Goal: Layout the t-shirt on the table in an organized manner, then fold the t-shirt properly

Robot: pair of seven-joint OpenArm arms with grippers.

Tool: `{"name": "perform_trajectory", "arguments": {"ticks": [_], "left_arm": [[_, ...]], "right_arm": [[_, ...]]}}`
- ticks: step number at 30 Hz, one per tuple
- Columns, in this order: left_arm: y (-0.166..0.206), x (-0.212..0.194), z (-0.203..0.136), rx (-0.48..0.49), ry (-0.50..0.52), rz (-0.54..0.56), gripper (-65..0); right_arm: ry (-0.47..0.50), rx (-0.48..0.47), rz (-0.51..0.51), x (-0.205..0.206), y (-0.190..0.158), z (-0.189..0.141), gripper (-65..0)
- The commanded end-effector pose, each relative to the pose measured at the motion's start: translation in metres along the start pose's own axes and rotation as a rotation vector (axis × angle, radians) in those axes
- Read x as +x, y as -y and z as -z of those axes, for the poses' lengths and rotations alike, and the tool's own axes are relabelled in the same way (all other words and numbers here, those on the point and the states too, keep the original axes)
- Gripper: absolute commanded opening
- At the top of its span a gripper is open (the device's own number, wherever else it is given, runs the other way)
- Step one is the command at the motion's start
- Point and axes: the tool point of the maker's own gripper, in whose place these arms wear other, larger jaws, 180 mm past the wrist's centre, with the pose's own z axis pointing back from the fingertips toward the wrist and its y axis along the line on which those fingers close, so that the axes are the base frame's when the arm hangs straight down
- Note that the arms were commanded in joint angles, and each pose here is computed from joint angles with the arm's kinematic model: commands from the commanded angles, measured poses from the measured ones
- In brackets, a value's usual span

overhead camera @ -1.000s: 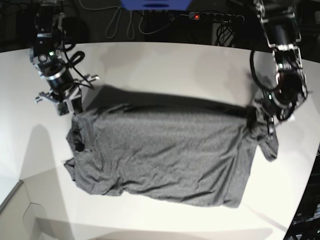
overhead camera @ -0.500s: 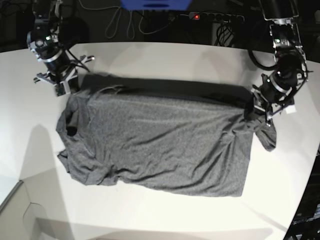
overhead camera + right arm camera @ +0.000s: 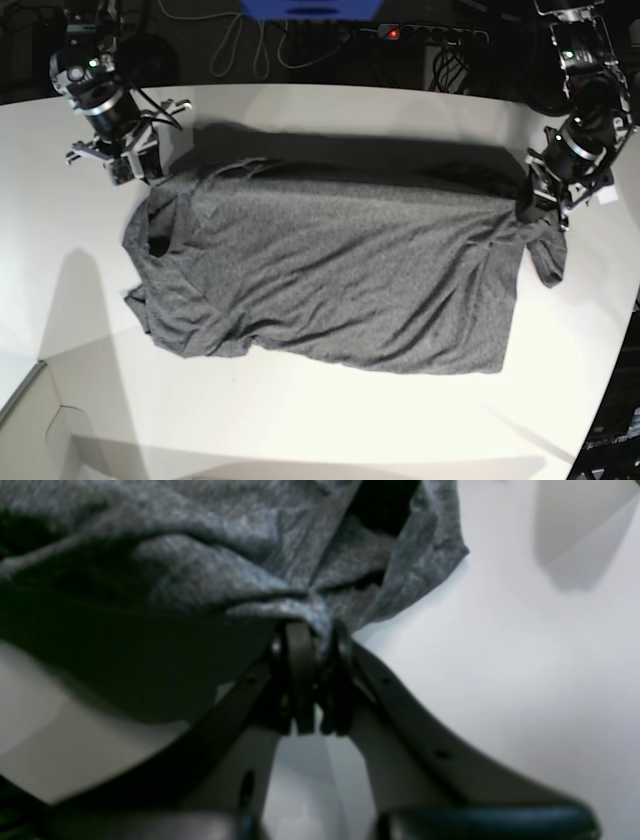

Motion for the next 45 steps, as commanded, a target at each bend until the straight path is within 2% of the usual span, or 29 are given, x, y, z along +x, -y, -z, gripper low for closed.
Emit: {"name": "perform_trajectory", "arguments": {"ticks": [1, 3, 6, 11, 16, 20, 24, 27, 32, 37, 41, 45], "left_arm": [[0.014, -0.004, -0.007, -0.04, -0.044, -0.027, -64.9], [0.019, 0.003, -0.015, -0.056, -0.02, -0.017, -64.9], [0.027, 0.018, -0.021, -0.08, 0.022, -0.014, -64.9], [0.063, 0.036, -0.019, -0.152, 0.052, 0.029, -64.9], [0.109, 0.054, -0.01, -0.249, 0.08, 0.042, -64.9], [0.15, 0.06, 0.014, -0.285, 0.053, 0.092, -64.9], [0.192, 0.065, 0.047, -0.295, 0.004, 0.119, -64.9], [0.227, 0.069, 0.066, -0.314, -0.016, 0.117, -64.9], [0.275, 0.073, 0.098, -0.335, -0.063, -0.001, -64.9], [0.323, 0.076, 0.113, -0.374, -0.046, -0.084, -64.9], [0.367, 0.087, 0.108, -0.408, 0.026, -0.07, -64.9], [0.418, 0.101, 0.083, -0.491, 0.075, -0.048, -64.9]], "right_arm": [[0.023, -0.015, -0.01, 0.005, 0.005, -0.005, -58.1], [0.032, -0.016, -0.016, 0.009, 0.005, -0.007, -59.4], [0.085, -0.024, -0.035, 0.027, 0.006, -0.011, -65.0], [0.219, -0.04, -0.075, 0.071, 0.008, -0.021, -65.0], [0.32, -0.083, -0.111, 0.113, 0.024, -0.016, -65.0], [0.395, -0.115, -0.136, 0.149, 0.038, -0.01, -65.0], [0.408, -0.123, -0.212, 0.201, 0.059, 0.009, -65.0], [0.394, -0.159, -0.214, 0.236, 0.089, 0.028, -65.0], [0.395, -0.159, -0.191, 0.296, 0.136, 0.068, -65.0], [0.391, -0.097, -0.212, 0.364, 0.154, 0.104, -65.0], [0.494, -0.053, -0.203, 0.432, 0.163, 0.109, -65.0], [0.629, -0.047, -0.196, 0.503, 0.177, 0.085, -65.0]]}}
